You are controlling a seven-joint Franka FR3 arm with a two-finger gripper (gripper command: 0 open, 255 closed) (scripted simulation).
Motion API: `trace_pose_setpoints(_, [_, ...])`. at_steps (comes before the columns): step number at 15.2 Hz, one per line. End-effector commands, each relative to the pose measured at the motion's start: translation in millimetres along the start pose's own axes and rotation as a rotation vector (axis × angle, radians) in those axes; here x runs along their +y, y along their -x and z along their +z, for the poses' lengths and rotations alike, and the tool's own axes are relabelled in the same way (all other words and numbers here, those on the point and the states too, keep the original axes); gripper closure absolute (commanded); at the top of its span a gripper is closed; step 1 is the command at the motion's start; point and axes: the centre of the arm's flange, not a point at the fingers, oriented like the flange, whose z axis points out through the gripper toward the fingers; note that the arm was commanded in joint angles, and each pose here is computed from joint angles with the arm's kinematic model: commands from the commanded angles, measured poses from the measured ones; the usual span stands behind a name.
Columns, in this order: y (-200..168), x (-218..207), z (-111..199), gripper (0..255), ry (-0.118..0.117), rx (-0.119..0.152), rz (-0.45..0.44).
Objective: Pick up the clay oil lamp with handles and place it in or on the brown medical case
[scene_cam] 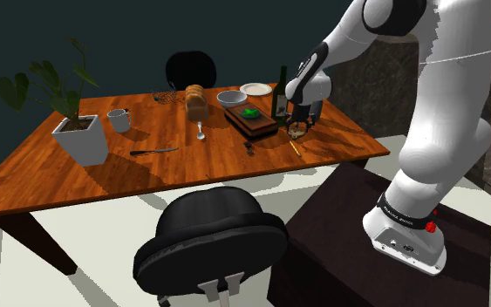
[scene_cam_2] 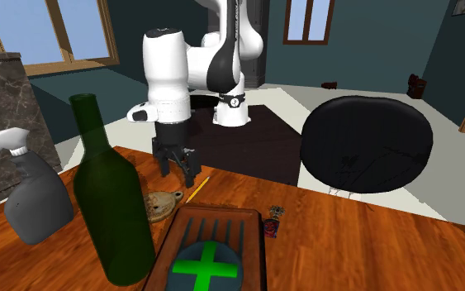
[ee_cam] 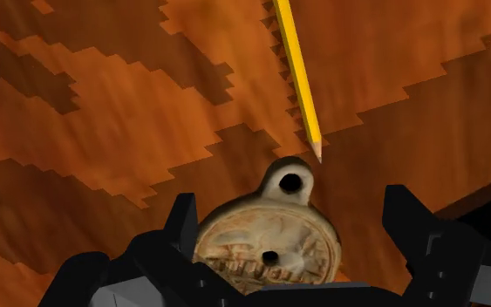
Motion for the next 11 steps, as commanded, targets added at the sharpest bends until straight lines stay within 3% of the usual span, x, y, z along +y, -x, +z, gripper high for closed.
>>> trace_pose_setpoints(1, [-2, 0, 12, 0, 0.0, 0.001, 0.003])
trace_pose_setpoints(5, [-2, 0, 36, 0, 0.0, 0.001, 0.003])
trace_pose_setpoints(11, [-2, 0, 36, 0, 0.0, 0.001, 0.003])
